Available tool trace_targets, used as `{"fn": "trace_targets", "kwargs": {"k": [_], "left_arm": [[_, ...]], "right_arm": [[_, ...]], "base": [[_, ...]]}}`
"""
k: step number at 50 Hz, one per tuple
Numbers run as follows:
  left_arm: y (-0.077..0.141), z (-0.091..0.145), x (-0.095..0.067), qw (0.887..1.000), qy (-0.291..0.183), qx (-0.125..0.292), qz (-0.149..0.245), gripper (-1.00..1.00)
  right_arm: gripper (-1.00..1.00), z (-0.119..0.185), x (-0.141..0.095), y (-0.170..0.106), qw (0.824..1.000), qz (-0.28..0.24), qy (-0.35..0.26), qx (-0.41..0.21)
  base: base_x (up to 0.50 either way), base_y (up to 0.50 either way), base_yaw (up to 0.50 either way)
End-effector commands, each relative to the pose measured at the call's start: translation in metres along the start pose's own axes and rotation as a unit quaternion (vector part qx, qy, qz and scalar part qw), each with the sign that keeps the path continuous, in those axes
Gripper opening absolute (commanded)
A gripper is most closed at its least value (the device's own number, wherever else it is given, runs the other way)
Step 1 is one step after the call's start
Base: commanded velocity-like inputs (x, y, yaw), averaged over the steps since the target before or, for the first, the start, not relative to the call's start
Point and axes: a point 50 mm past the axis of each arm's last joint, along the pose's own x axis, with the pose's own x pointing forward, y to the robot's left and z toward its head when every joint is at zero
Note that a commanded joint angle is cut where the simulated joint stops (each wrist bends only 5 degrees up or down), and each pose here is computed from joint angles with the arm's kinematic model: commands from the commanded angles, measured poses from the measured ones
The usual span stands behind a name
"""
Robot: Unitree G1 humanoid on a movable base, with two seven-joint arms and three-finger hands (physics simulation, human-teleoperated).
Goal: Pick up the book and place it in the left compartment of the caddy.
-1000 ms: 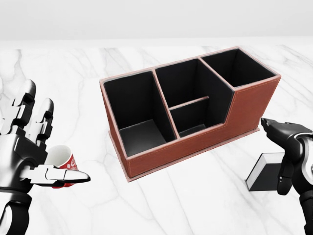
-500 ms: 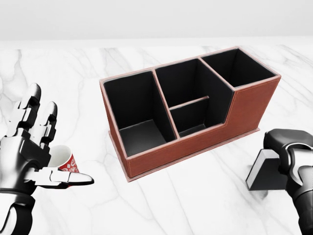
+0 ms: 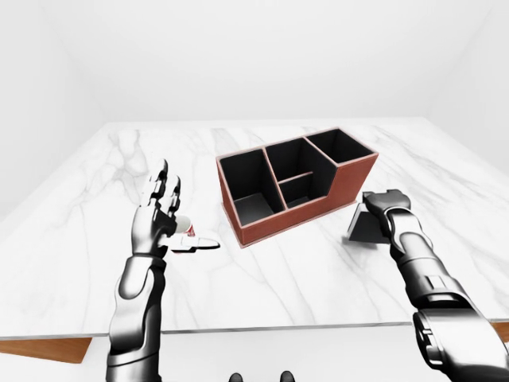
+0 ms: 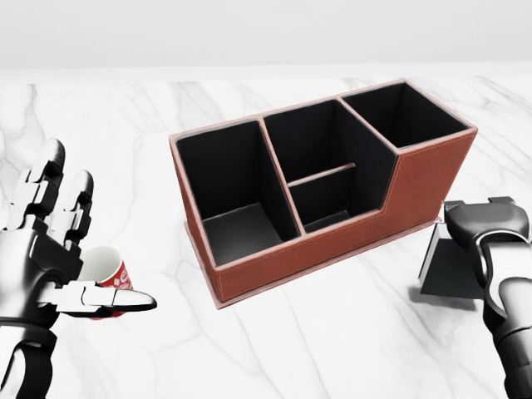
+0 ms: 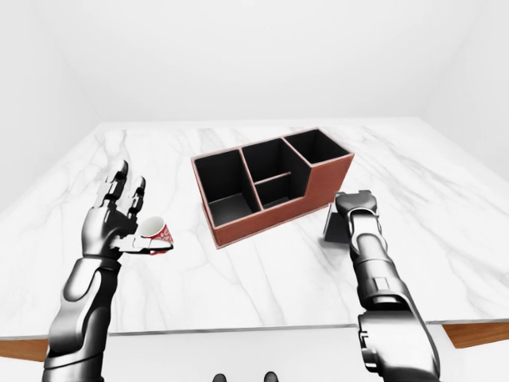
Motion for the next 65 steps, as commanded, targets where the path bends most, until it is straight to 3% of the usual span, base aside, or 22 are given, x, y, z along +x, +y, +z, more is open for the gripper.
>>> {"fn": "trace_targets", "kwargs": {"k": [1, 9, 15, 20, 27, 39, 53, 65], "left_arm": [[0.005, 0.003, 0.003, 1.0, -0.007, -0.003, 0.01, 1.0], [0.007, 0.004, 0.004, 1.0, -0.008, -0.004, 0.01, 1.0], [0.009, 0.004, 0.005, 1.0, -0.008, -0.005, 0.013, 1.0], [0.01, 0.004, 0.006, 1.0, -0.009, -0.006, 0.017, 1.0], [0.012, 0.005, 0.007, 1.0, -0.01, -0.003, 0.019, 1.0], [0.016, 0.015, 0.006, 0.999, -0.029, -0.007, 0.024, 1.0], [0.016, 0.016, 0.002, 0.999, -0.032, -0.005, 0.021, 1.0], [0.027, 0.022, -0.004, 0.998, -0.041, -0.002, 0.044, 1.0]], "right_arm": [[-1.0, 0.006, -0.04, -0.061, 0.997, -0.067, -0.02, 0.028], [-1.0, 0.022, -0.075, -0.109, 0.983, -0.126, -0.088, 0.098], [-1.0, 0.028, -0.086, -0.127, 0.974, -0.161, -0.113, 0.109], [-1.0, 0.047, -0.08, -0.136, 0.966, -0.166, -0.149, 0.133], [-1.0, 0.076, -0.064, -0.163, 0.945, -0.22, -0.181, 0.162], [-1.0, 0.107, -0.061, -0.195, 0.913, -0.289, -0.207, 0.198], [-1.0, 0.146, -0.055, -0.197, 0.915, -0.272, -0.223, 0.195], [-1.0, 0.164, -0.057, -0.196, 0.91, -0.258, -0.243, 0.216]], "base": [[0.0, 0.0, 0.0], [0.0, 0.0, 0.0], [0.0, 0.0, 0.0], [0.0, 0.0, 0.0], [0.0, 0.0, 0.0], [0.0, 0.0, 0.0], [0.0, 0.0, 0.0], [0.0, 0.0, 0.0]]}}
